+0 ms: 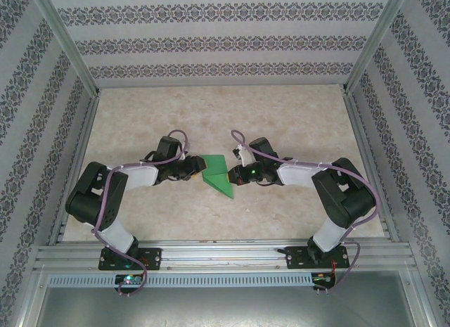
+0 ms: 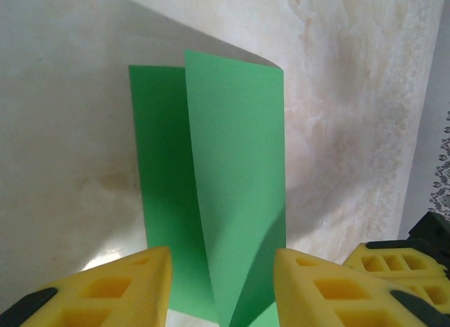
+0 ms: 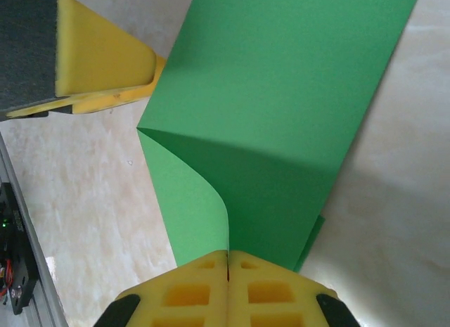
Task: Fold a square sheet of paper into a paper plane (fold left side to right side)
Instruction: Fourth fold the wing at the center of the table.
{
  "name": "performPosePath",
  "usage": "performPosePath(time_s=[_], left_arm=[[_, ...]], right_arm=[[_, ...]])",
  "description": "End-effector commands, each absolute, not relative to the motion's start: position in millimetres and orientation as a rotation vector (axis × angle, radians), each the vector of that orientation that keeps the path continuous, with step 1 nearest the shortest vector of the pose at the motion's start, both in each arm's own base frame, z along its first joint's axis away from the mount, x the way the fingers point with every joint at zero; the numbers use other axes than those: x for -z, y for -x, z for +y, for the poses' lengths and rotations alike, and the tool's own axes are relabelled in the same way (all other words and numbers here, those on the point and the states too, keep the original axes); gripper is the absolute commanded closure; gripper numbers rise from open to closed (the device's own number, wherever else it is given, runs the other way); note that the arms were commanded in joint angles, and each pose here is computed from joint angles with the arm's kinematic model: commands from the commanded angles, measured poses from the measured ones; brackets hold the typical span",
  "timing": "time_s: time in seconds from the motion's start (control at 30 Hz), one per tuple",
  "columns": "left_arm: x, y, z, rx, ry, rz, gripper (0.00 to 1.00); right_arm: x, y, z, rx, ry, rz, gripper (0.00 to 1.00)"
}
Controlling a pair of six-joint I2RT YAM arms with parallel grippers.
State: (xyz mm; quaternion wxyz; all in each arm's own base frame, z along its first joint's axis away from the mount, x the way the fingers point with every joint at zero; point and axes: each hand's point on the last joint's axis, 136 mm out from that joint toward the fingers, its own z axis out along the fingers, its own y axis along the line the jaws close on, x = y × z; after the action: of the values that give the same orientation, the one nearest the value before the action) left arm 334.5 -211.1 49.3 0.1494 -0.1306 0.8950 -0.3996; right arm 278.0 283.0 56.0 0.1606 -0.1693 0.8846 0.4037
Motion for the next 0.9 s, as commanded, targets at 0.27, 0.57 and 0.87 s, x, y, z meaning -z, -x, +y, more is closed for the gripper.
performPosePath(time_s=[0.27, 0.57, 0.87], left_arm=[[-59.3, -358.3, -233.7, 1.284, 0.319, 2.503, 0.67], [-77.0, -357.7, -239.3, 1.318, 0.296, 2.467, 0.72], [-88.2, -356.0, -244.1, 1.345, 0.301, 2.451, 0.76]], right_arm=[[-68.7, -277.4, 279.7, -1.206, 0.452, 2.48, 0.93], [-84.2, -277.3, 246.0, -0.833, 0.42, 2.541, 0.55], [-83.5, -246.1, 259.3, -0.311, 0.674, 2.543, 0.53]])
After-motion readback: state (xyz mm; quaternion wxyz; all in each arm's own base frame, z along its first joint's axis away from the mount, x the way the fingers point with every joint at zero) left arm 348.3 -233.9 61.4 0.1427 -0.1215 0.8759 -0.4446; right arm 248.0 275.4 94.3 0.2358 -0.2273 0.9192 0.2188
